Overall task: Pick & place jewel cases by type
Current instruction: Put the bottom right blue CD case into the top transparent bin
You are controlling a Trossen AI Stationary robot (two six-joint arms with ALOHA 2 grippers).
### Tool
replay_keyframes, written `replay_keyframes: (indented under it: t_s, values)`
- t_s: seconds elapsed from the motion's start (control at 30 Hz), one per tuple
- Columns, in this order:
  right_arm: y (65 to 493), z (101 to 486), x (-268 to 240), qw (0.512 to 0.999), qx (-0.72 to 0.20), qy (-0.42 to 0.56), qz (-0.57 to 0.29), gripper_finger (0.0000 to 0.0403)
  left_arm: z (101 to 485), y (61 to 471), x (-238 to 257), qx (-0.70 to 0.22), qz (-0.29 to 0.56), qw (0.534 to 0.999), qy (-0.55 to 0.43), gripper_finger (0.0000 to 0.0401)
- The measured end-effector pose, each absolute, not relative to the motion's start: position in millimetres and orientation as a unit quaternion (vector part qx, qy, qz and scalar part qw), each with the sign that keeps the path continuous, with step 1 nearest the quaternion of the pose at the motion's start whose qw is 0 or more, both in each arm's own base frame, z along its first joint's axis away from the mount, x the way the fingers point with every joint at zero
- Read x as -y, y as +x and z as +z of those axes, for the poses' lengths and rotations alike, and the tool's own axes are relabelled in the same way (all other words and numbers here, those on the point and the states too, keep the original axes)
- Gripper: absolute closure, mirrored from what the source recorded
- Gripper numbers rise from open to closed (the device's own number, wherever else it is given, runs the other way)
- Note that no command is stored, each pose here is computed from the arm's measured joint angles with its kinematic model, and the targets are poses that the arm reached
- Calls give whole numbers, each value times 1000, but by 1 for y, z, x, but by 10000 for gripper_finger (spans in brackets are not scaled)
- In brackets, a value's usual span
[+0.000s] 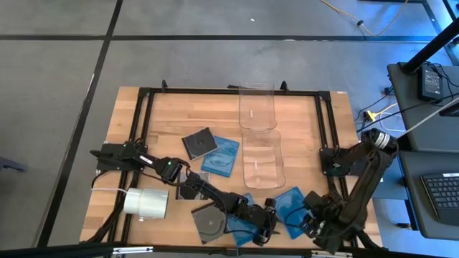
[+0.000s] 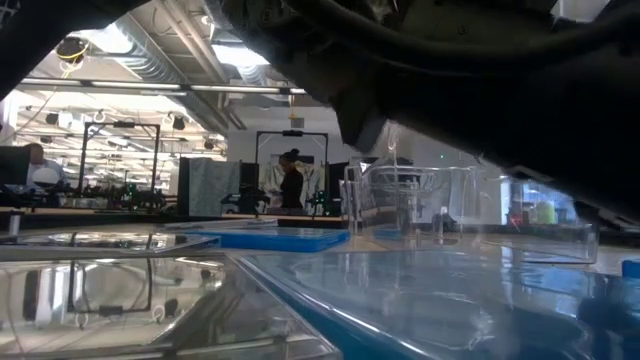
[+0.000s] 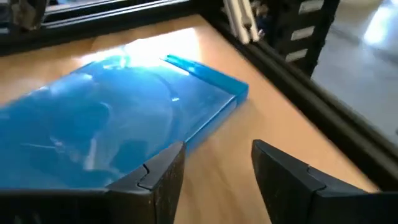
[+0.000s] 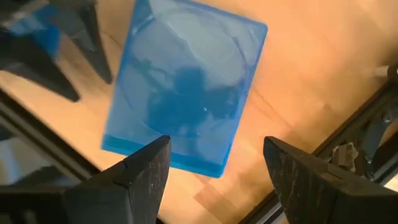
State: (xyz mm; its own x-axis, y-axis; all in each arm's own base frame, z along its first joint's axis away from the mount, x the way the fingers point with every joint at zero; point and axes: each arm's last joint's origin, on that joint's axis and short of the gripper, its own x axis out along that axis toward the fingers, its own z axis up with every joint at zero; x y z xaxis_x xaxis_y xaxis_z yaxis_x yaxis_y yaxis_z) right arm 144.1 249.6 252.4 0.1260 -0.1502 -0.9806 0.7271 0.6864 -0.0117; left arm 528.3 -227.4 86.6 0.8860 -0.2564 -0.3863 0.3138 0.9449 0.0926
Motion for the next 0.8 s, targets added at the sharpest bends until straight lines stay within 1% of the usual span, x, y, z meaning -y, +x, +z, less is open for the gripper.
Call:
replay_keyframes:
  t_s: [0.13,0.23,0.3,0.37,0.5,0.67,0.8]
  values:
    - [133,265,-248,729,-549,276,-302,143,95,526,229,-190,-112,966,136,217]
    - [127,271,-247,735,-530,298,-300,143,101,522,235,-182,-77,955,221,217]
    - [126,273,-247,734,-526,306,-302,143,102,520,239,-179,-71,942,275,217]
    - [126,273,-247,733,-525,308,-303,143,102,517,244,-177,-73,933,305,217]
    - [126,255,-245,748,-511,300,-298,143,102,516,246,-174,-75,931,313,217]
    - [114,236,-222,738,-516,306,-310,143,102,516,246,-176,-85,932,305,217]
    - [102,224,-201,744,-493,366,-262,143,101,516,246,-180,-87,933,299,217]
